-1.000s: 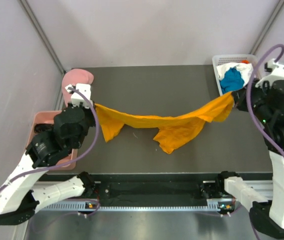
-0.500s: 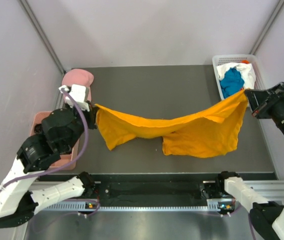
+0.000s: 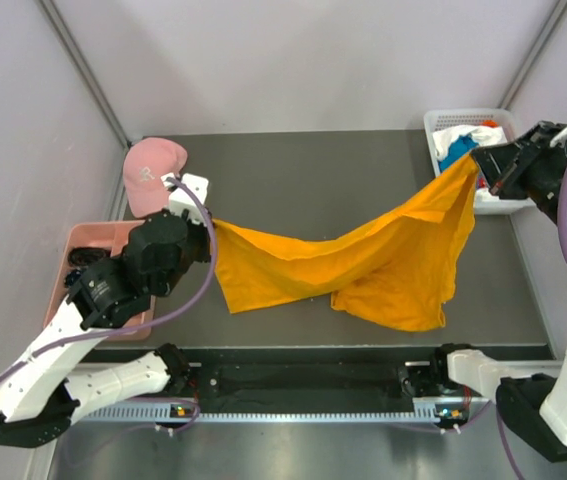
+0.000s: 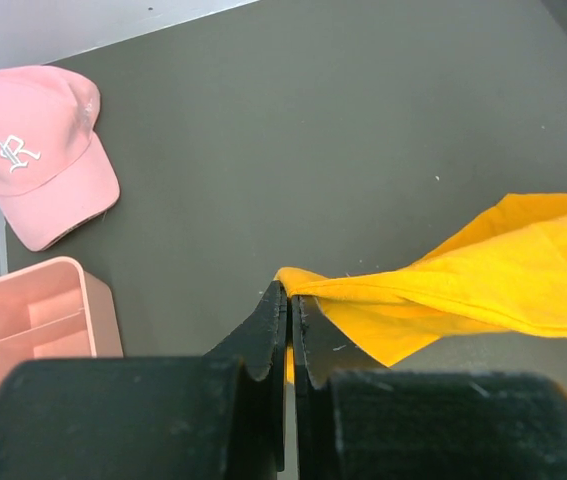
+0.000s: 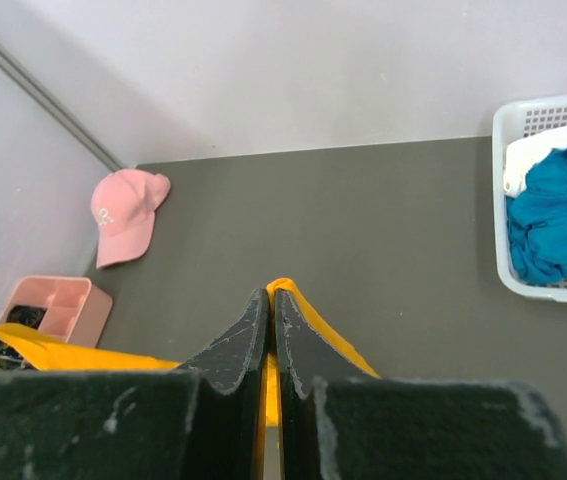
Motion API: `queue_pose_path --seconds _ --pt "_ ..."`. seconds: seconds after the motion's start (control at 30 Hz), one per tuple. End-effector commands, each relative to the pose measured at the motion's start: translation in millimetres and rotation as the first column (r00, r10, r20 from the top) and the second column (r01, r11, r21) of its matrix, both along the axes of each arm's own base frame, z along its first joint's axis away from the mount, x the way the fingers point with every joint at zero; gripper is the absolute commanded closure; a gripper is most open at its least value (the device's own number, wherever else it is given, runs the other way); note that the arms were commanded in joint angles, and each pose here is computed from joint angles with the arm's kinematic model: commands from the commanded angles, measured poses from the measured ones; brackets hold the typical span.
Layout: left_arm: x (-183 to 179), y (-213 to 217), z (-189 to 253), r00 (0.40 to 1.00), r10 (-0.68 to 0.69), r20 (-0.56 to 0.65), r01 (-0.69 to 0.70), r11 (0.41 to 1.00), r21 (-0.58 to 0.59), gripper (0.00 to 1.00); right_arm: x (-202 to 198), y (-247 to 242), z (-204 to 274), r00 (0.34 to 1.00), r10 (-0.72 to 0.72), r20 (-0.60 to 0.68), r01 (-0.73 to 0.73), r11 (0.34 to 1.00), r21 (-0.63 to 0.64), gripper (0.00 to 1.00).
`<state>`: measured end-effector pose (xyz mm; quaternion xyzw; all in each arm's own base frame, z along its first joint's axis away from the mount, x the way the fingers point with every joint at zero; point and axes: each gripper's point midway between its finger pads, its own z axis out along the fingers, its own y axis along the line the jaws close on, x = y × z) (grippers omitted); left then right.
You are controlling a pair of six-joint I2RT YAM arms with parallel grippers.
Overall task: Fold and stack the t-shirts
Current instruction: Flatten out the tshirt
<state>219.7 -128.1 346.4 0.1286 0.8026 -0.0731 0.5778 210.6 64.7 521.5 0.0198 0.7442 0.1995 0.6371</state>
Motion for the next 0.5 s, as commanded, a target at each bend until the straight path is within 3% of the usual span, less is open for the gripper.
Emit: queue_pose_path --seconds 0.0,0.27,0.47 --pt "-12.5 8.3 27.1 0.999 -0.018 0.043 0.021 0.996 -0.082 1.00 -30.9 0.1 23.0 0.995 0.020 0.101 -0.021 1.000 0.010 1.00" --pt "-60.4 16.0 57.7 0.975 -0.193 0.112 0.213 0.954 -0.213 1.00 -91.5 0.2 13.8 0.992 0.053 0.116 -0.055 0.998 0.009 1.00" --pt "-68.2 21.3 80.3 0.955 -0.213 0.208 0.261 0.936 -0.237 1.00 -90.4 -0.2 12.6 0.992 0.048 0.118 -0.050 0.999 0.015 1.00"
